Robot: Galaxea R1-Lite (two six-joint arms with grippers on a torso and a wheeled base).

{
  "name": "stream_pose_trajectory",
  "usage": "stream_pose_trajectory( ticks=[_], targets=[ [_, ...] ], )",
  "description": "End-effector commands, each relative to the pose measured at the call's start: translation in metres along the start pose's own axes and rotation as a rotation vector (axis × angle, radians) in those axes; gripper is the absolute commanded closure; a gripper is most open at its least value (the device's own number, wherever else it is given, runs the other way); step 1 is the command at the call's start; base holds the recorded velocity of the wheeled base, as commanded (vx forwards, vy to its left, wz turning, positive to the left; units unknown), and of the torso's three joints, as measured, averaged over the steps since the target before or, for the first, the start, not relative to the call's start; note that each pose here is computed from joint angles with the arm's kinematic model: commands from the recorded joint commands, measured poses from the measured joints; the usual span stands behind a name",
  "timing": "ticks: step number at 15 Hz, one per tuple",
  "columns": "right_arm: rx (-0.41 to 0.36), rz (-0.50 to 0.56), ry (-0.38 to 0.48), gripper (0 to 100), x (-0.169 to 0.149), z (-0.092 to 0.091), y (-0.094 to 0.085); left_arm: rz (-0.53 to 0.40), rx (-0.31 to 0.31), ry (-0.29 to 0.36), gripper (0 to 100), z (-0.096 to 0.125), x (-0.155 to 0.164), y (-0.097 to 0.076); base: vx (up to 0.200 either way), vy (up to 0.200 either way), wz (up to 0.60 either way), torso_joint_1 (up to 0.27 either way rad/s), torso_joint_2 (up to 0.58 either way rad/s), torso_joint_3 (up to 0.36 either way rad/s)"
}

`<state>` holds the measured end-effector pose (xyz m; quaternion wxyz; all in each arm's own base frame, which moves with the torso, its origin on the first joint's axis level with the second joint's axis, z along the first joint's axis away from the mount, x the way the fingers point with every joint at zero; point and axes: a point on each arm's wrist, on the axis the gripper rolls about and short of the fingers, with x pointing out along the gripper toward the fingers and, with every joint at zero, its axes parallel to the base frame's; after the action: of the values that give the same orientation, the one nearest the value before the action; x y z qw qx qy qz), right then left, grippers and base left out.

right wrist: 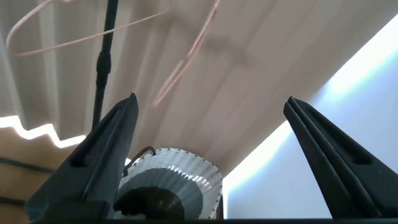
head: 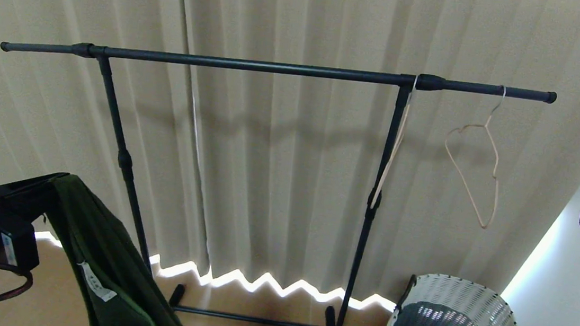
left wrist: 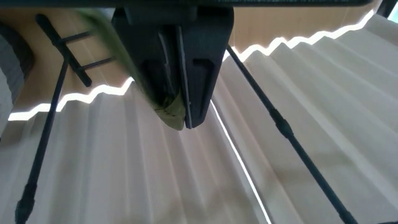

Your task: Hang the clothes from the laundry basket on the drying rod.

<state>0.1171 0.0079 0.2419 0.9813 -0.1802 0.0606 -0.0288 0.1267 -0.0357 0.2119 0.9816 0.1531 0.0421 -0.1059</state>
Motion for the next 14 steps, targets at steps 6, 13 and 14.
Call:
stream_pose_trajectory(
  ticks=[6, 13, 14],
  targets=[
    [0.040, 0.011, -0.018, 0, 0.011, 0.013, -0.002, -0.004, 0.035, 0.000, 100, 0.001, 0.001, 0.000, 0.200, 0.000, 0.00, 0.002, 0.00, 0.003],
    [0.094, 0.013, 0.180, 0, 0.043, 0.024, -0.006, -0.006, 0.074, 0.025, 100, -0.011, -0.004, -0.003, 0.086, 0.000, 0.00, 0.000, 0.00, 0.002],
    [0.133, 0.015, 0.219, 0, 0.046, 0.026, -0.007, -0.005, 0.074, 0.022, 100, -0.010, -0.005, -0.002, 0.000, 0.000, 0.00, 0.000, 0.00, 0.000]
  ],
)
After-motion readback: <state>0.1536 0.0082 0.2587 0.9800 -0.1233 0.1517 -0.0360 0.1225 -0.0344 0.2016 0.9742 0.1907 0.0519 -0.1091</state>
